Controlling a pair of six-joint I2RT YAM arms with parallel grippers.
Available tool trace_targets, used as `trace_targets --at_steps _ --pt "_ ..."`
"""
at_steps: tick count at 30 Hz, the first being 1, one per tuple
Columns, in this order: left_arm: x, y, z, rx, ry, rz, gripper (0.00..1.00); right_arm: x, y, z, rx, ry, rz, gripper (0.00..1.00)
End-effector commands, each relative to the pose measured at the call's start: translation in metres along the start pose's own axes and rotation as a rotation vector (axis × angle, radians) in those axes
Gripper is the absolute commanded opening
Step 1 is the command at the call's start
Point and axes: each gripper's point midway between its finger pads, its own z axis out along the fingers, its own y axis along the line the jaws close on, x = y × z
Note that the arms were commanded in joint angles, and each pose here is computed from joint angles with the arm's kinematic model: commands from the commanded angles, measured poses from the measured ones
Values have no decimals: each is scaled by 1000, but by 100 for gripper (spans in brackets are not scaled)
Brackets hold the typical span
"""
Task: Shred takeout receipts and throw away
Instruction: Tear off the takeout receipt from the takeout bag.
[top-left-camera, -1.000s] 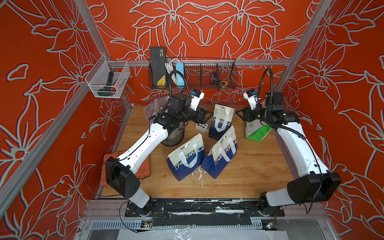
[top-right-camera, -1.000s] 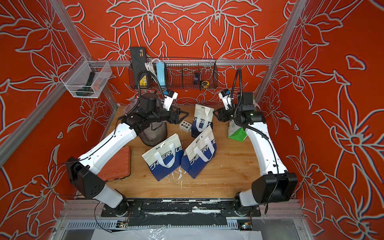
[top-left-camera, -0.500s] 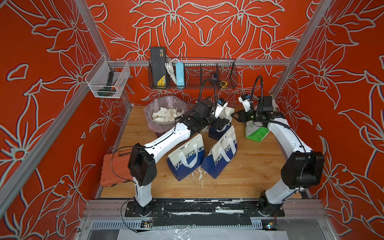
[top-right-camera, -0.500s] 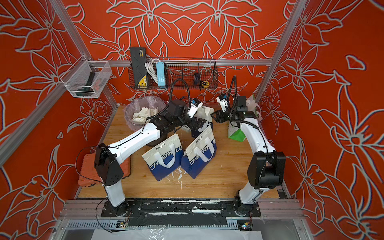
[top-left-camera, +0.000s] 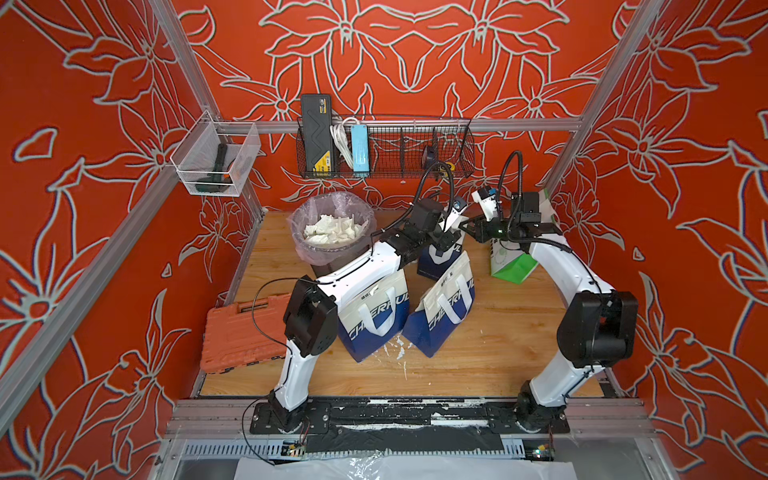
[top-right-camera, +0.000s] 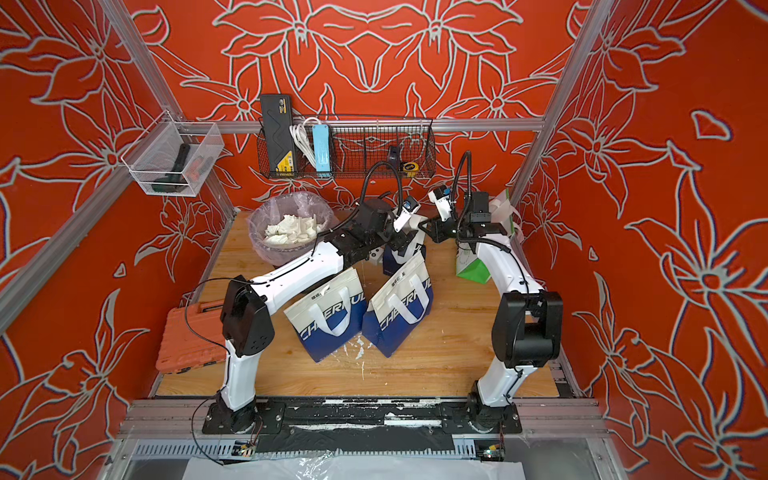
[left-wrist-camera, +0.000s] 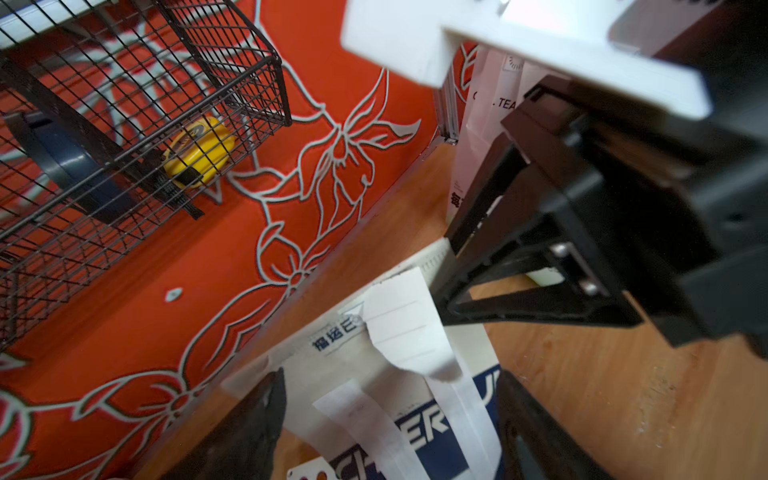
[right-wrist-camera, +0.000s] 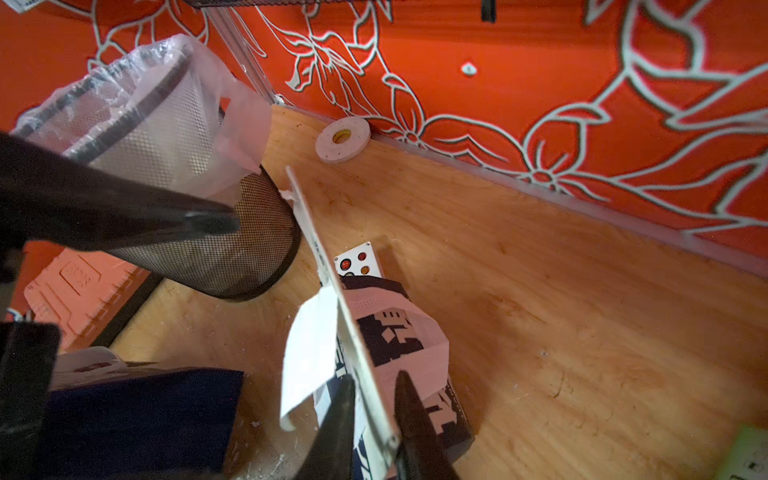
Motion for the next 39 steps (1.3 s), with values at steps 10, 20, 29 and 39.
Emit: trace_targets --at_steps 10,20,29,39 --pt "5 4 24 -102 34 108 70 -4 12 -6 -51 -14 -47 2" --pt "-1 10 27 -134 20 112 48 4 15 -8 -52 15 -85 0" --pt "-4 5 28 -106 1 118 8 3 17 -9 -60 13 -92 0" --pt "-15 33 18 -202 -9 105 0 11 10 -12 2 52 -127 0"
